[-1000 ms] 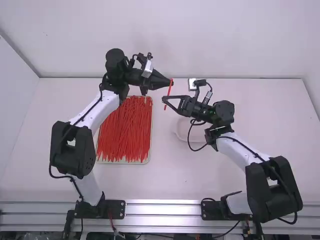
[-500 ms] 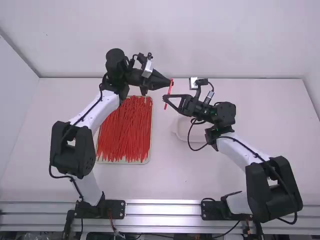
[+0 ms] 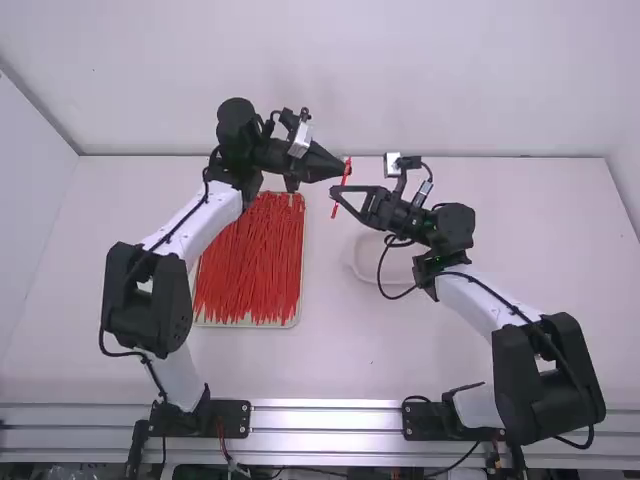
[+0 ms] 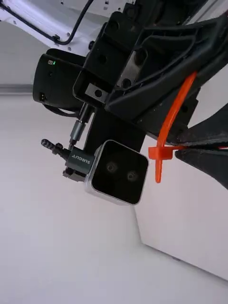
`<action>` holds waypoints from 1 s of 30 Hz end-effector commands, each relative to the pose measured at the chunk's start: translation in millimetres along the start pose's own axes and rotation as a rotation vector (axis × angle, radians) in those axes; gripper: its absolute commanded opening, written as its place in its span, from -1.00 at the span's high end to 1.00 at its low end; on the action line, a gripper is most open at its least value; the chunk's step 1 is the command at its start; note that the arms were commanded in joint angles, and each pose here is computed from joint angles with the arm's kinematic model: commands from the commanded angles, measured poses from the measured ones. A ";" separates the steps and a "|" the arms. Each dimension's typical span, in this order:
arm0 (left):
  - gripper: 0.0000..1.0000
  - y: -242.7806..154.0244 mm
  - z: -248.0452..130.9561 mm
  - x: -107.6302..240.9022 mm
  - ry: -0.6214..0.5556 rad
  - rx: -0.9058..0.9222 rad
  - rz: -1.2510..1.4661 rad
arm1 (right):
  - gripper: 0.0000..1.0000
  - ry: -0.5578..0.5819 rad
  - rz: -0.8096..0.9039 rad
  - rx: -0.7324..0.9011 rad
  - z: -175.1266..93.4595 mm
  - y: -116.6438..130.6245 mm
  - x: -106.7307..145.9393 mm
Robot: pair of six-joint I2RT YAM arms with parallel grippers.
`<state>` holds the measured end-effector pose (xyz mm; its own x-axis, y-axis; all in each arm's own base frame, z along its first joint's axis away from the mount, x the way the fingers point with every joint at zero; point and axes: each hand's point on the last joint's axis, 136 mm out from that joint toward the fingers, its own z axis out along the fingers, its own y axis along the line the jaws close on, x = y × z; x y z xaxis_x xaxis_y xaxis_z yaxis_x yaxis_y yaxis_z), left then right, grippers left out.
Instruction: Fasten the cable tie
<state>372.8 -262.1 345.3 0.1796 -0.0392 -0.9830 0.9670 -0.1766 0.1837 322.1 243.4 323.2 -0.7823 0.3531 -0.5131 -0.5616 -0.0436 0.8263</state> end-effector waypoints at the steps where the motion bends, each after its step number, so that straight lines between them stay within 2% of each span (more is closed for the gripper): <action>1: 0.97 -8.7 6.5 3.7 -0.005 0.053 0.001 | 1.00 -0.038 0.002 0.012 -3.0 -3.2 -7.5; 16: 0.97 -10.7 9.1 6.3 -0.005 0.063 -0.032 | 1.00 -0.098 -0.020 0.004 -13.5 1.0 -24.8; 24: 0.97 -10.7 8.9 6.5 -0.005 0.062 -0.036 | 1.00 -0.076 -0.046 -0.008 -7.4 9.6 -29.9; 30: 0.97 -10.9 9.1 8.1 -0.004 0.063 -0.055 | 1.00 -0.069 -0.055 0.029 -3.8 4.6 -37.4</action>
<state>372.3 -269.9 341.0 0.1279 -0.0285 -0.9914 0.9760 -0.1738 0.1309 334.8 234.1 329.0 -0.7784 0.3650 -0.5108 -0.5547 -0.0186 0.8319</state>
